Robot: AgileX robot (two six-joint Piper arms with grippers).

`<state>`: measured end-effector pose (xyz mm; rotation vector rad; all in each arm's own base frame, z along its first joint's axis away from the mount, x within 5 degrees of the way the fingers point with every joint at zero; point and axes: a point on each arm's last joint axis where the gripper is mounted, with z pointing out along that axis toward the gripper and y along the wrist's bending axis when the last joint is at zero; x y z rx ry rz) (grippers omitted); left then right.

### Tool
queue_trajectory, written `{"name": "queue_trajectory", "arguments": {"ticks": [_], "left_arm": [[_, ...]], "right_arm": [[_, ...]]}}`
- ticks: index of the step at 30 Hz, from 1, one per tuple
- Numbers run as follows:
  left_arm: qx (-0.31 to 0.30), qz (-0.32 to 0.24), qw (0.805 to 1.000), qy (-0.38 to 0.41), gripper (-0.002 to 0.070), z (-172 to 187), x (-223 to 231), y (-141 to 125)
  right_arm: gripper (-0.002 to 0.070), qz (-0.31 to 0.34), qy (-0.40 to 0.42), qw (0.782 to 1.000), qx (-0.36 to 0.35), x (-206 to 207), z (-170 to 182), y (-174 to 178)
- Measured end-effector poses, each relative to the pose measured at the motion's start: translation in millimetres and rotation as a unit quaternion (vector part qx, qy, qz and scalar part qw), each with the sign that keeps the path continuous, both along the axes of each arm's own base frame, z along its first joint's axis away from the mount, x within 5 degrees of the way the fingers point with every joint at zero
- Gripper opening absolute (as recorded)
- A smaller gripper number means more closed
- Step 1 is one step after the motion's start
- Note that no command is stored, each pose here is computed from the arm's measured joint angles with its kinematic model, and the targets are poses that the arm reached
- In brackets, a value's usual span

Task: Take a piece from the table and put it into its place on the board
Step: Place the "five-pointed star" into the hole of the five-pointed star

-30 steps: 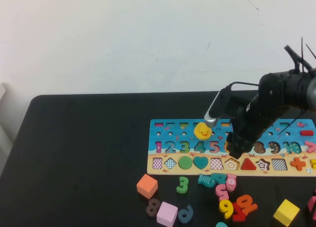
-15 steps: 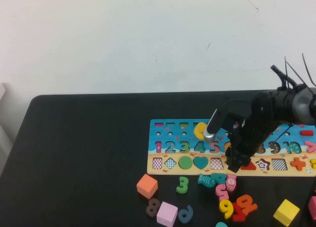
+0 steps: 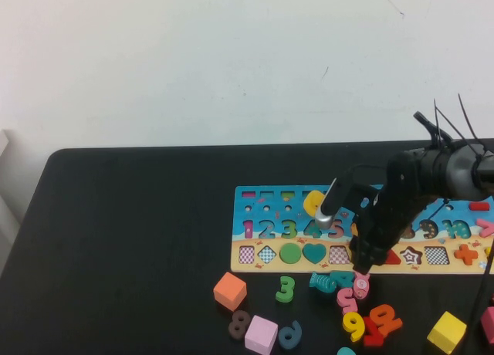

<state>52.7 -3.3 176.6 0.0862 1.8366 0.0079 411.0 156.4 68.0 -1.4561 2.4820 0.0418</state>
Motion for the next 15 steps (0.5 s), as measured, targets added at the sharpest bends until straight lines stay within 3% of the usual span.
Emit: {"name": "queue_trajectory", "arguments": {"ticks": [15], "left_arm": [[0.0,0.0,1.0,0.0,-0.0002,0,0,0]], "right_arm": [[0.0367,-0.001,0.026,0.999,-0.032,10,19,-1]]}}
